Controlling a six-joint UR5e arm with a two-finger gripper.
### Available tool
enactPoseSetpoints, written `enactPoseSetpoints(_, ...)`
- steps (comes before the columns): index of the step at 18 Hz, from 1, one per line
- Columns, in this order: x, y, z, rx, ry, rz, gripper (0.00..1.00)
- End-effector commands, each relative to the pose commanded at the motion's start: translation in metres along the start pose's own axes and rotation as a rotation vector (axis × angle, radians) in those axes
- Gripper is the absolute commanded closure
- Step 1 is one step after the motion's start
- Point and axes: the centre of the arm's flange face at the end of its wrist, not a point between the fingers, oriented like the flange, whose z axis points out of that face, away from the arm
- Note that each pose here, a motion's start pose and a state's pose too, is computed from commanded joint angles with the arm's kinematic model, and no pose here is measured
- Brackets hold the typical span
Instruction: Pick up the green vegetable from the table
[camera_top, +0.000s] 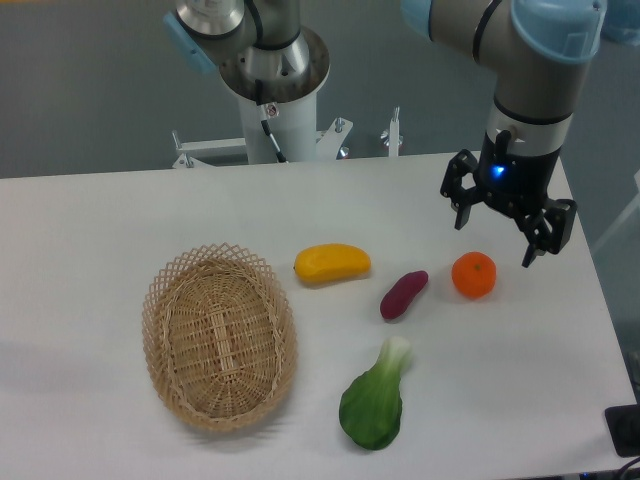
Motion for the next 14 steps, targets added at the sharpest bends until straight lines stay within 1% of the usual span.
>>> enactPoseSetpoints(8,0.002,0.001,0.003,0.005,0.007,-0.008,0.00)
enactPoseSetpoints(11,0.003,-0.001,0.006,0.008,0.003,-0.037,0.00)
enactPoseSetpoints(14,0.006,0.000,0.013,0.008,0.011,-0.098,0.00)
